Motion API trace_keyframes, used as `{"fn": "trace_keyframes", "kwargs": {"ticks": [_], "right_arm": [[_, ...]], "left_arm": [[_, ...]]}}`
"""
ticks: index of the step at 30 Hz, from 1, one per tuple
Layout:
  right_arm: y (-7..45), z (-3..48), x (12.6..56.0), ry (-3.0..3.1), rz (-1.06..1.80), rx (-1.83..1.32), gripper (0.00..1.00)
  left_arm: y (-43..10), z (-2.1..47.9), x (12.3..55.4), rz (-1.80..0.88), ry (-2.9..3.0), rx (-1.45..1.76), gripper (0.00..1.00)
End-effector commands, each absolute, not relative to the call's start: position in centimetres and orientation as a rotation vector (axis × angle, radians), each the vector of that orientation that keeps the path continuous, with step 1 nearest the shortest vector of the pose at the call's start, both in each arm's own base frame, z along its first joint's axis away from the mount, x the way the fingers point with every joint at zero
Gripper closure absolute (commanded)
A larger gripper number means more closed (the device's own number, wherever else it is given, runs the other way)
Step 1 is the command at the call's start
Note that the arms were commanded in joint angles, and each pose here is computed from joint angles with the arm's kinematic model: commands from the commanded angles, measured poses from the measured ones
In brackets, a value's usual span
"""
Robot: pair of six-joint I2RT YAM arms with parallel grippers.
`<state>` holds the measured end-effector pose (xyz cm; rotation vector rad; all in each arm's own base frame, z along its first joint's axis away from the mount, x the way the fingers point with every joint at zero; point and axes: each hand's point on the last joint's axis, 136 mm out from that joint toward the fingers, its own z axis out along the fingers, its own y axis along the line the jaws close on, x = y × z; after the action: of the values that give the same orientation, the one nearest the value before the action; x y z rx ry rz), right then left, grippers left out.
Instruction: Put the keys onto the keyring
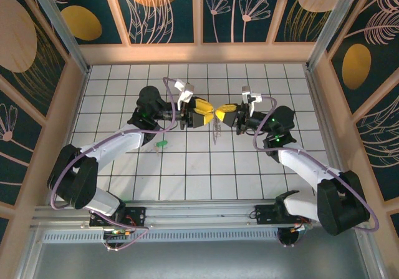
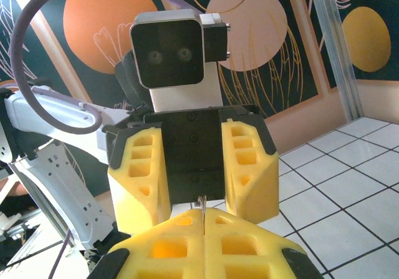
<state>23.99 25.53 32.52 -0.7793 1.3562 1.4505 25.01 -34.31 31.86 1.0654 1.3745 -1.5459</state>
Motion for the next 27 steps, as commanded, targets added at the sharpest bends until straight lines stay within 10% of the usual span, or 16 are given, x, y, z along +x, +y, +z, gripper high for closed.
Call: {"fn": "trace_keyframes", "kwargs": {"ticks": [1, 15, 20, 27], "right_arm": [[25.7, 34.9, 23.4, 1.254, 1.437, -0.828, 1.0], [25.6, 34.4, 23.5, 1.275, 1.423, -0.823, 1.0], [24.4, 34.3, 24.3, 1.317, 1.36, -0.789, 0.59], [22.6, 33.6, 24.5, 1.382, 1.279, -0.771, 0.5]], "left_arm": [[-34.6, 32.6, 24.5, -1.559, 1.327, 1.098, 0.6], [-35.0, 33.4, 24.3, -1.56, 1.294, 1.125, 1.0], [-35.1, 32.8, 24.5, -1.515, 1.333, 1.148, 1.0], [-35.2, 31.3, 25.3, -1.392, 1.433, 1.225, 1.0]]}}
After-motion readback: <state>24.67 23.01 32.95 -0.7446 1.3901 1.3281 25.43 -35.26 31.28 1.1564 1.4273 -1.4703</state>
